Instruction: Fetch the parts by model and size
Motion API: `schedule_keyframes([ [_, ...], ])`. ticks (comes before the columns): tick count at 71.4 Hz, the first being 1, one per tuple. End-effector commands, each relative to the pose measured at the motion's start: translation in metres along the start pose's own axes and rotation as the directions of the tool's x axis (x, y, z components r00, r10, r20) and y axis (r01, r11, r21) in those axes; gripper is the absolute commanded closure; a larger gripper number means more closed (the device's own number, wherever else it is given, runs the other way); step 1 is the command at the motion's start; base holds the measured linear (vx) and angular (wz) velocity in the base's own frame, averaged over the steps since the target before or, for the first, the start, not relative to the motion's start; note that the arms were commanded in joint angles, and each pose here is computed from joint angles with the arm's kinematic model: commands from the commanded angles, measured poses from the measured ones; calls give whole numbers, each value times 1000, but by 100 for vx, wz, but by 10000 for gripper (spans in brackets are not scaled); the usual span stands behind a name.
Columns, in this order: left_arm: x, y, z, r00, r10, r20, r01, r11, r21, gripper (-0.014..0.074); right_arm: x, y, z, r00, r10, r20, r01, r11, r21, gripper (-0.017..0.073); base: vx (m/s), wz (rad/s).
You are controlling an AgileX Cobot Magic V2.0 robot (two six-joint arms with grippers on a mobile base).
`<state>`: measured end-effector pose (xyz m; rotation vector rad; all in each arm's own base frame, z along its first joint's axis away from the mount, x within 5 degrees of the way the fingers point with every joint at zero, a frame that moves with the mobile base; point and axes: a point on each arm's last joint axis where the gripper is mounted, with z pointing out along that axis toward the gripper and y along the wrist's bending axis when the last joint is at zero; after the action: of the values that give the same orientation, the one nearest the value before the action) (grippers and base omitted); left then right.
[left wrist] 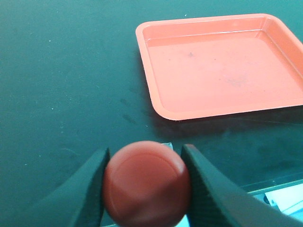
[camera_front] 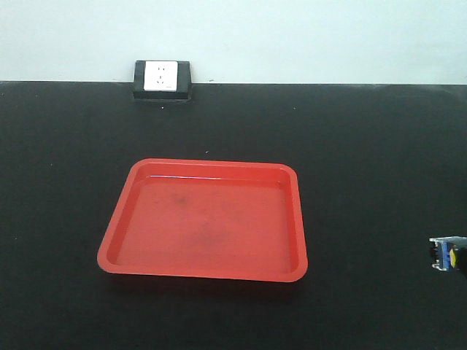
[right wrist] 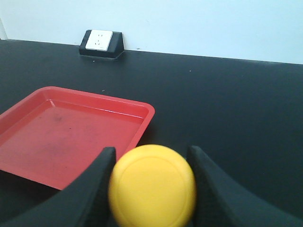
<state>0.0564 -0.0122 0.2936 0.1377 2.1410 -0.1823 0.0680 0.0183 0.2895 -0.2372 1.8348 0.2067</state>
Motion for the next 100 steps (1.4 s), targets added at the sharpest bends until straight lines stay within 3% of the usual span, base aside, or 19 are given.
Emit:
schedule_keyframes([
  [1, -13, -2, -4, 996, -2, 89, 0, 1000, 18, 600, -16, 1, -2, 996, -14, 93, 15, 1000, -8, 569, 0, 0],
  [100, -18, -3, -5, 990, -11, 137, 6, 999, 32, 600, -15, 1, -2, 996, -14, 83, 15, 1000, -6, 569, 0, 0],
])
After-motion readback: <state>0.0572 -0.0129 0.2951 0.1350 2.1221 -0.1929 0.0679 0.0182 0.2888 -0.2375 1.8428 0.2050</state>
